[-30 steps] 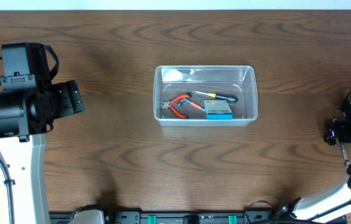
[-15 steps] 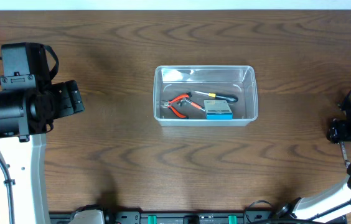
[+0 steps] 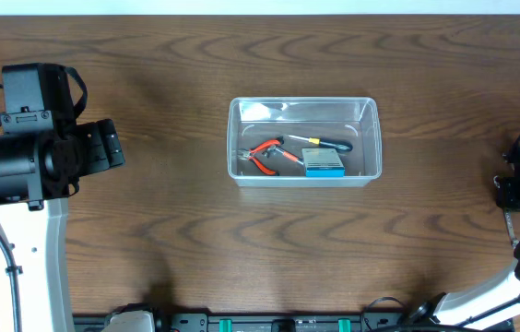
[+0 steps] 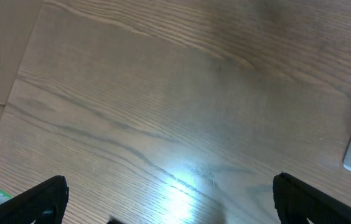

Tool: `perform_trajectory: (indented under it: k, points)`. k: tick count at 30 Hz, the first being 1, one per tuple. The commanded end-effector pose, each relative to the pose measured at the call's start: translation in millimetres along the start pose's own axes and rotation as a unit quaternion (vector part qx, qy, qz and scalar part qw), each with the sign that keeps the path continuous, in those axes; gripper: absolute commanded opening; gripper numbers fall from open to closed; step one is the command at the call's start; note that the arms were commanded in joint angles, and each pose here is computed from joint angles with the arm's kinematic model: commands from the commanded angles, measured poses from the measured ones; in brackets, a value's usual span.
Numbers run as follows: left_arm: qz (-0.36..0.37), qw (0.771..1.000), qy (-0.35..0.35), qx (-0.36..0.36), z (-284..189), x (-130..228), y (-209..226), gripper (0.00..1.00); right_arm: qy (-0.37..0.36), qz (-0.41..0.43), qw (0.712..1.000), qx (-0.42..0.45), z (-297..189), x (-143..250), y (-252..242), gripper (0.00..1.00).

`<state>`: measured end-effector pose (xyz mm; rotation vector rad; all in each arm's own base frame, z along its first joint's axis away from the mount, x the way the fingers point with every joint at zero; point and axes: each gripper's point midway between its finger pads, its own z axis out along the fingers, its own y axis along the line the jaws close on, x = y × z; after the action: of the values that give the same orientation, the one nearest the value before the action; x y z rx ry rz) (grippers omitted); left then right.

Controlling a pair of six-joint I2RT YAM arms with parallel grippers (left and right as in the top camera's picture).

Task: Pack container
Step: 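Lift the wrench and carry it left over the container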

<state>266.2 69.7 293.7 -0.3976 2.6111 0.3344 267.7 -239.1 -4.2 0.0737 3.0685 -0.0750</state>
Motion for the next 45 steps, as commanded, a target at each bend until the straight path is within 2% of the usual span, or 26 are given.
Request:
perform_trajectory:
  k: [1, 5, 12, 17, 22, 28, 34, 37, 41, 45]
  points:
    - [-0.007, 1.0, -0.002, -0.005, -0.7, -1.1, 2.9, 0.98, 0.011, 0.005, 1.0, -0.006, 8.3, 1.7, 3.9, 0.26]
    - [-0.007, 1.0, -0.001, -0.005, -0.6, -1.1, 2.9, 0.98, 0.012, 0.005, 1.0, -0.006, 8.2, 1.9, 4.0, 0.24]
    - [-0.007, 1.0, -0.001, -0.005, -0.6, -1.1, 2.9, 0.98, 0.004, 0.005, 1.0, -0.001, 1.7, -5.3, -1.4, 0.05]
    - [-0.007, 1.0, -0.002, -0.005, -0.7, -1.1, 2.9, 0.98, -0.007, 0.003, 1.0, 0.007, -10.9, -17.3, -9.0, 0.02]
    - [-0.007, 1.0, -0.002, -0.005, -0.7, -1.1, 2.9, 0.98, -0.03, -0.009, 0.999, 0.023, -32.8, -46.0, -11.7, 0.02]
    - [-0.007, 1.0, -0.002, -0.005, -0.7, -1.1, 2.9, 0.98, -0.08, -0.065, 0.994, 0.04, -77.6, -105.3, 8.1, 0.02]
    - [-0.007, 1.0, -0.001, -0.005, -0.6, -1.1, 2.9, 0.98, -0.145, -0.162, 0.975, 0.051, -139.3, -173.8, 71.7, 0.02]
    - [-0.007, 1.0, -0.002, -0.005, -0.7, -1.1, 2.9, 0.98, -0.177, -0.244, 0.952, 0.056, -172.7, -201.6, 123.8, 0.02]
    - [-0.007, 1.0, -0.001, -0.005, -0.6, -1.1, 2.9, 0.98, -0.217, -0.311, 0.924, 0.052, -202.4, -223.6, 190.5, 0.01]
    - [-0.007, 1.0, -0.002, -0.005, -0.7, -1.1, 2.9, 0.98, -0.233, -0.407, 0.883, 0.041, -212.2, -225.2, 267.5, 0.01]
